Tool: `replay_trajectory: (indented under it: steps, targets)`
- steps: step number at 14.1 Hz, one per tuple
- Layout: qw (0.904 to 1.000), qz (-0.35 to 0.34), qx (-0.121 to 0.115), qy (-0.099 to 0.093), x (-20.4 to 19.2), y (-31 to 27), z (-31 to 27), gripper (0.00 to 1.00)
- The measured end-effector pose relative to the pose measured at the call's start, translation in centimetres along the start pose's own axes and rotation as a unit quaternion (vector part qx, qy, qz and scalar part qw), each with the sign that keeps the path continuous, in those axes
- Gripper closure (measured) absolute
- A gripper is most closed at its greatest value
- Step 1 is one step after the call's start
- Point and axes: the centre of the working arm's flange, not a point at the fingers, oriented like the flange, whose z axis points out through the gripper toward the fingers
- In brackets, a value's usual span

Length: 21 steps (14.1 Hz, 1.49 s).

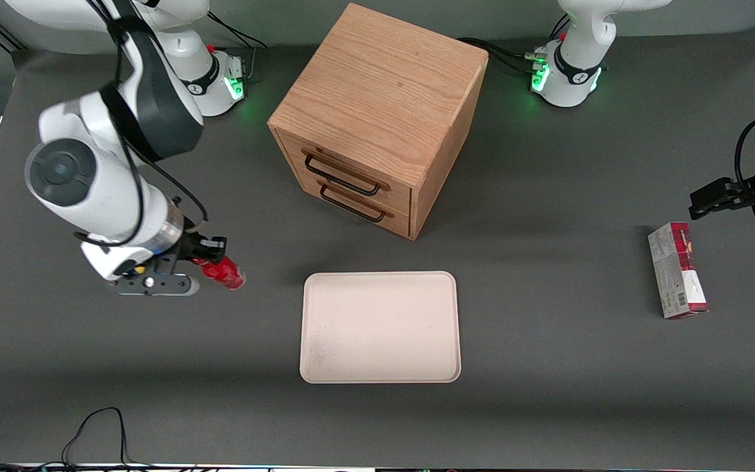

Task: Place coke bottle on tray
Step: 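Lift the bottle and carry it onto the cream tray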

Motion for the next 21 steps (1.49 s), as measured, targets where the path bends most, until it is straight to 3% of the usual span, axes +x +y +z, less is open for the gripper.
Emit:
replay_trajectory:
  steps: [5,10,11,14,17,19,21]
  targets:
    - [0.9992,0.005,0.028,0.03,2.5,-1.6,-3.3,0.66]
    - [0.9969,0.0,0.051,0.06,7.0,-8.2,1.8,0.66]
    - [0.9963,-0.004,0.05,0.07,7.5,-9.0,2.7,0.66]
    - [0.9953,-0.022,0.02,0.092,7.5,-11.4,4.3,0.66]
    - [0.9922,0.001,0.038,0.119,7.9,-13.7,5.9,0.66]
    - [0.9912,0.009,0.05,0.122,8.7,-14.5,8.8,0.66]
    - [0.9931,0.009,0.047,0.107,9.3,-14.9,12.9,0.66]
